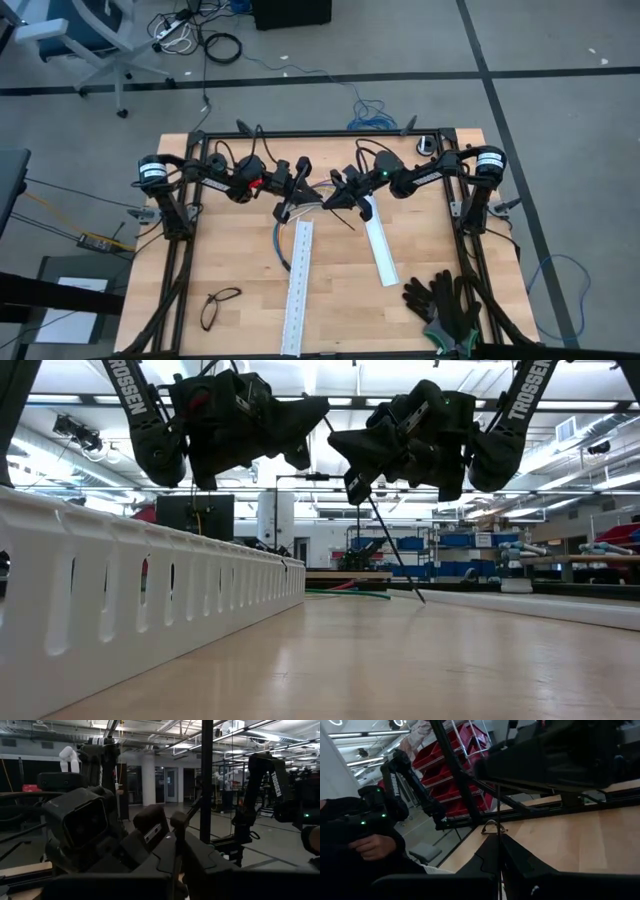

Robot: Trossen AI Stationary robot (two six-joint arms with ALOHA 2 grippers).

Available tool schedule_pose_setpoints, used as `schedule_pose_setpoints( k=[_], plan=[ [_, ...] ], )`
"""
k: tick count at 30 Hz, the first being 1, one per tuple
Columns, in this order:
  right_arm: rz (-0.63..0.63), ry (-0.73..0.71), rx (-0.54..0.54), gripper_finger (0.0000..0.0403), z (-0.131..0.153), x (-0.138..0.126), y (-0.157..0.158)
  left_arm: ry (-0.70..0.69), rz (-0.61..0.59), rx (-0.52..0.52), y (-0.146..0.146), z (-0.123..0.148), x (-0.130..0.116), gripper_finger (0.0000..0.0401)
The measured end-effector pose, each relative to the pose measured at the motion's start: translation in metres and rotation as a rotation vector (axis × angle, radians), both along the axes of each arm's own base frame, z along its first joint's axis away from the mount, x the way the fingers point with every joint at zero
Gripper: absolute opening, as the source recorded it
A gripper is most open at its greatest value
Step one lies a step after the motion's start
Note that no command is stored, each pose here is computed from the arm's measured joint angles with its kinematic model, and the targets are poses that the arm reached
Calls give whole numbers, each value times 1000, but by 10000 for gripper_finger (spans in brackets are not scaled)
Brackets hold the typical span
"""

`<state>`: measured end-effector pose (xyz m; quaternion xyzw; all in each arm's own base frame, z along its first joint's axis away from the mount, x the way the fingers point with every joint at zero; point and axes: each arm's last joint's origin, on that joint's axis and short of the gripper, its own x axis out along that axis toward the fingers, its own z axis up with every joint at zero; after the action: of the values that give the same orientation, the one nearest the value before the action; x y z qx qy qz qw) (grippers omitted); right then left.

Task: Ziptie cables
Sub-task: Wrap the black zip tie around the object

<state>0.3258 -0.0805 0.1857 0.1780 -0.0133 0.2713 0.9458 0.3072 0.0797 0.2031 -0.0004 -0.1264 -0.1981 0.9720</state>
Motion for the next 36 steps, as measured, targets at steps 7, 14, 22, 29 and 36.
schedule_pose_setpoints(
  k=[7, 14, 22, 29, 36],
  plan=[
    [10, -5, 7, 0, 1, 0, 2, 10, 16, 33, 0, -2, 1, 0],
    [-2, 13, 36, 0, 1, 1, 2, 16, 23, 29, 1, -3, 1, 0],
    [-30, 122, 83, 32, -9, 1, -2, 63, 25, 12, 1, -7, 2, 0],
    [-44, 137, 83, 83, -10, 0, -7, 156, 60, -8, 2, -17, 4, 0],
    [-80, 143, 87, 102, -11, -3, -19, 216, 88, -21, 3, -23, 5, 0]
  ],
)
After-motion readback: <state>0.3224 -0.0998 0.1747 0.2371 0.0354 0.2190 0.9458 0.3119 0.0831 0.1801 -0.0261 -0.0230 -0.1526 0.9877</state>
